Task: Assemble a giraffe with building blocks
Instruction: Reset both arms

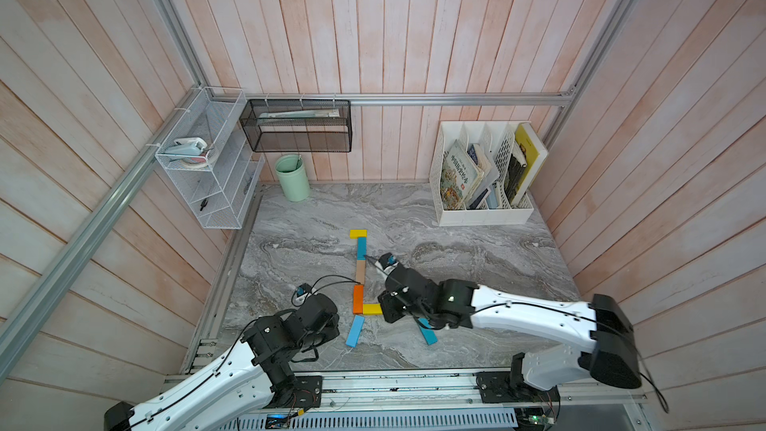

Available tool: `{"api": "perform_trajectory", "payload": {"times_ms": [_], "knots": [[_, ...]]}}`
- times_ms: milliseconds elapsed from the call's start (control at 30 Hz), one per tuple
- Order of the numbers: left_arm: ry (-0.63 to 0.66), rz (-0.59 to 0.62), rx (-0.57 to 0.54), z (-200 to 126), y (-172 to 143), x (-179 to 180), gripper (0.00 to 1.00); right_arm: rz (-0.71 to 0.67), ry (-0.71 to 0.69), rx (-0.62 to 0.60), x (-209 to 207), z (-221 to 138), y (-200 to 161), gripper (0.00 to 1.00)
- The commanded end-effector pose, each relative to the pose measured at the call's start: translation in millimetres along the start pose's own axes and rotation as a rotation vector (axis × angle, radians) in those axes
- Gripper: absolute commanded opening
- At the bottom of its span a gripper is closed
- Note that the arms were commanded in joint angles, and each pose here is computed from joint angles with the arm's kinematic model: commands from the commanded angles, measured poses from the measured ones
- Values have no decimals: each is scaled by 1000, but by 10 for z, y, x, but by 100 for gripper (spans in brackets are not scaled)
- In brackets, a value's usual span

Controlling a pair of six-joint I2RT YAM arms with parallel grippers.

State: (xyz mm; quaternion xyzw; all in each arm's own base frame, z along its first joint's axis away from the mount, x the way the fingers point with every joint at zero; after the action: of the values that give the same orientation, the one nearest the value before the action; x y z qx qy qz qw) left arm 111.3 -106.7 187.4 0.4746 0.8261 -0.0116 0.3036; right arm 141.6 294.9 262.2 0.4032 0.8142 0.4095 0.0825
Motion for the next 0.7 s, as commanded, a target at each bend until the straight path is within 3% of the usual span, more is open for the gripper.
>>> {"api": "perform_trajectory", "payload": {"times_ms": [0,33,133,200,267,500,567,667], "knots": [[-65,67,-171,-258,238,-210,72,20,-182,-83,-516,-399,102,18],[-83,85,-204,-306,285,-272,99,28,-191,-103,-626,-501,124,28],[-92,121,-305,-411,424,-426,100,13,-258,-165,-867,-741,157,56],[-55,124,-402,-481,539,-489,100,-3,-300,-193,-1005,-856,210,87],[-16,135,-514,-548,657,-546,100,-33,-358,-228,-1139,-969,282,98],[63,325,-1009,-583,944,-641,100,-17,-706,-460,-1833,-1317,365,98],[-17,438,-1126,-534,943,-624,100,-58,-746,-557,-1947,-1327,272,98],[-120,494,-1244,-454,941,-446,100,-199,-761,-652,-1986,-1199,42,98]]}}
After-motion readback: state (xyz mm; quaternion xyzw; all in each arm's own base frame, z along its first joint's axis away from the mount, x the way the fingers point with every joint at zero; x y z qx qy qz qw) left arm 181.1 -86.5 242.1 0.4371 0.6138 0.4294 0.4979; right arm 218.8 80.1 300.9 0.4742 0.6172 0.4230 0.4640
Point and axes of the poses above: each gripper's point midway between its finger pads, its own z axis out along the fingers, its own x axis along the line the jaws close on, y = z × x, the point moved 8 cm from there along -z, back along the fingers, and after that the axes turned 11 degrees about -z, right-handed, at the moved point
